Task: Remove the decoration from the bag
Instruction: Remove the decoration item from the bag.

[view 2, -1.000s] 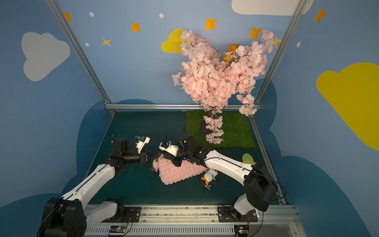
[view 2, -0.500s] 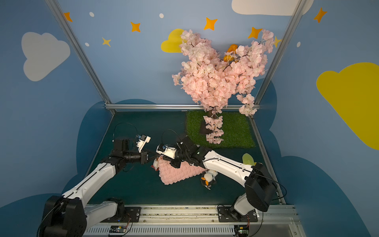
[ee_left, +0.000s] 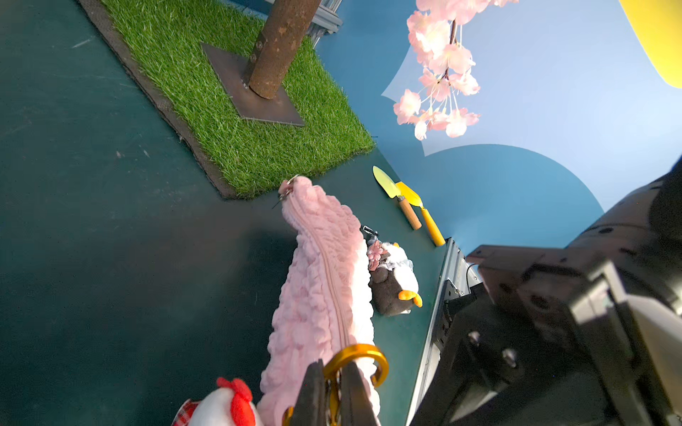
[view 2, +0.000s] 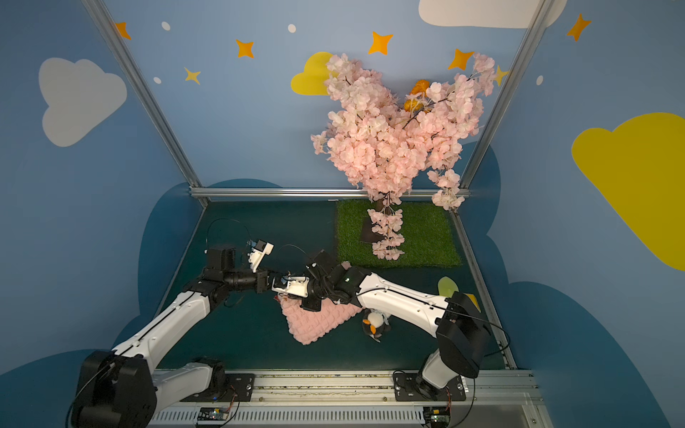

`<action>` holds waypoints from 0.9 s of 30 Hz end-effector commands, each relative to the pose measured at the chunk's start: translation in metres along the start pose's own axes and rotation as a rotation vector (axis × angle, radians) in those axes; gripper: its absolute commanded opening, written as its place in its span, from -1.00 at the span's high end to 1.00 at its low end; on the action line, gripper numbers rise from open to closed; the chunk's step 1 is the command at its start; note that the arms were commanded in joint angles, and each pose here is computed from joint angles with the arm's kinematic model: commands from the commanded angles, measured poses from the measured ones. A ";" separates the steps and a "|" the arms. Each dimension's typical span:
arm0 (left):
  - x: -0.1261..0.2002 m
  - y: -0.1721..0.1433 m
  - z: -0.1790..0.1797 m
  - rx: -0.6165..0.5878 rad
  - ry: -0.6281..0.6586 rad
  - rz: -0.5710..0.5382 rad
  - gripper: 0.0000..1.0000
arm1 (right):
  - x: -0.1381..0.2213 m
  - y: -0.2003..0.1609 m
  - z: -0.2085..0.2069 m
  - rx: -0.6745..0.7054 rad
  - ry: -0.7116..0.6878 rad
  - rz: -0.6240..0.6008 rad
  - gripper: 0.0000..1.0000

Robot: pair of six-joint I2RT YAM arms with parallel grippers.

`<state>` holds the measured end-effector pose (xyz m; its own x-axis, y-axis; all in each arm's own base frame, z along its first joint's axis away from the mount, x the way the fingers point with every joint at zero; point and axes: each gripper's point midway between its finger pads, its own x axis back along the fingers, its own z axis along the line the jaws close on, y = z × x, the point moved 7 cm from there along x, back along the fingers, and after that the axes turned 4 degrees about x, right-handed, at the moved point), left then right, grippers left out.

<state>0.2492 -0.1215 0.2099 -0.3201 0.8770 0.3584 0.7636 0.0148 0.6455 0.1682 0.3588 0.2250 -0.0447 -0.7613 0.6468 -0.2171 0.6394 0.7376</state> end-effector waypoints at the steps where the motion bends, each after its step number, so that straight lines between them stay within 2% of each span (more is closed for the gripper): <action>1: 0.000 0.006 -0.001 -0.012 -0.010 0.000 0.96 | 0.002 0.001 -0.002 -0.017 -0.002 0.012 1.00; 4: 0.003 0.004 0.001 -0.023 0.031 0.007 0.96 | 0.009 -0.003 -0.019 -0.115 -0.068 -0.015 1.00; 7: 0.007 0.000 0.009 -0.021 0.133 0.022 0.96 | 0.013 -0.005 -0.033 -0.172 -0.121 -0.038 1.00; 13: 0.006 -0.006 0.014 -0.002 0.184 0.071 0.95 | 0.019 -0.009 -0.051 -0.272 -0.202 -0.062 1.00; 23: -0.020 -0.019 0.036 0.092 0.310 0.163 0.94 | 0.017 -0.025 -0.070 -0.386 -0.254 -0.025 1.00; 27: -0.029 -0.019 0.035 0.083 0.321 0.172 0.92 | 0.015 -0.029 -0.071 -0.408 -0.252 0.003 1.00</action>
<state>0.2560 -0.1278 0.1560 -0.2989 0.6948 0.6542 0.8721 -0.0795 0.4829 0.2374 0.3344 0.2241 -0.2706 -0.7370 0.6194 0.1571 0.6009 0.7837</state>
